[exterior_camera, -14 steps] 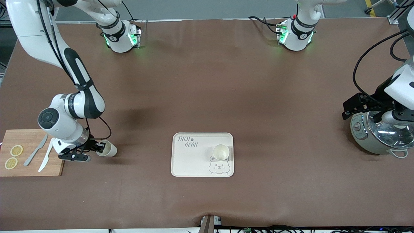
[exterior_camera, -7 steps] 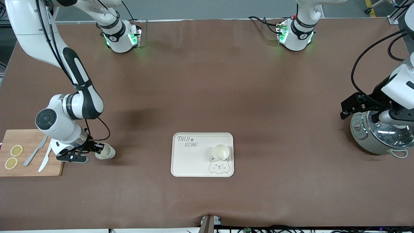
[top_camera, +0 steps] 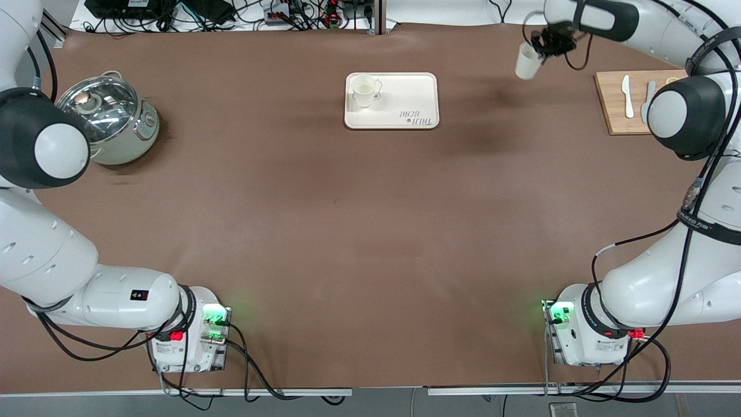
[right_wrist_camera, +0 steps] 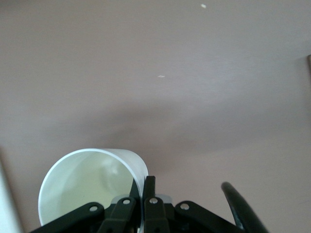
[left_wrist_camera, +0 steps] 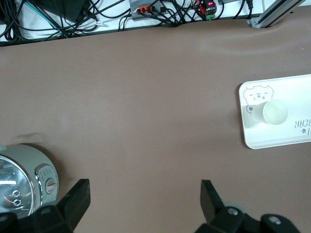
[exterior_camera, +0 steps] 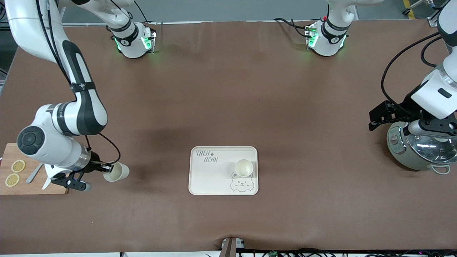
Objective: Place white IKEA cup upright on tray with both arms
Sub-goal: 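Carry the cup with the right gripper onto the tray beside the first cup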
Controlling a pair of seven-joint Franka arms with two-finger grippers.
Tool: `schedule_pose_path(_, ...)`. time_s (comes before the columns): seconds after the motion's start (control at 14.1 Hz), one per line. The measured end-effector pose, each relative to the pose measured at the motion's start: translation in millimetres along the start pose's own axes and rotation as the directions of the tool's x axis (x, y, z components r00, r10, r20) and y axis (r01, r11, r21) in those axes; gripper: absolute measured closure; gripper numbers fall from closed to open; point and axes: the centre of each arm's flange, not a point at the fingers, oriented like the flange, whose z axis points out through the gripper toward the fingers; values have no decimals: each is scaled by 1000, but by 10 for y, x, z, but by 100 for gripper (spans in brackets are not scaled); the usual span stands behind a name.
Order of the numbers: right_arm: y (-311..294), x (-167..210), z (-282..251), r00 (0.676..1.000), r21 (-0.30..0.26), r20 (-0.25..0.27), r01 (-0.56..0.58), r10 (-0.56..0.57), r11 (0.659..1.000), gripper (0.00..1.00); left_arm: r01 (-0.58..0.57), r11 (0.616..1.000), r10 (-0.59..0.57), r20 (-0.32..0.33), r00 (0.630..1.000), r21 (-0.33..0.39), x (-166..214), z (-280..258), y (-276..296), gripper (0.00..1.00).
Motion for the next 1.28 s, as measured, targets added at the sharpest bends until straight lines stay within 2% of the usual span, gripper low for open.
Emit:
schedule_pose_path(0.14,-298,-29,-199,998,40,-4,-61,61,997,96,0,1000,0,2,1000,0,5,18,-3,0)
schedule_pose_path(0.64,-1619,-459,-482,978,102,-30,-202,206,974,96,0,1000,0,5,1000,0,7,36,-2,0)
schedule_pose_path(0.92,-2226,-788,-278,971,57,-66,-226,229,973,96,-7,1000,7,-13,1000,21,32,35,1,0)
schedule_pose_path(1.28,-2479,-972,-2,968,39,-63,-239,241,970,96,-22,999,23,-16,1000,32,52,74,94,0)
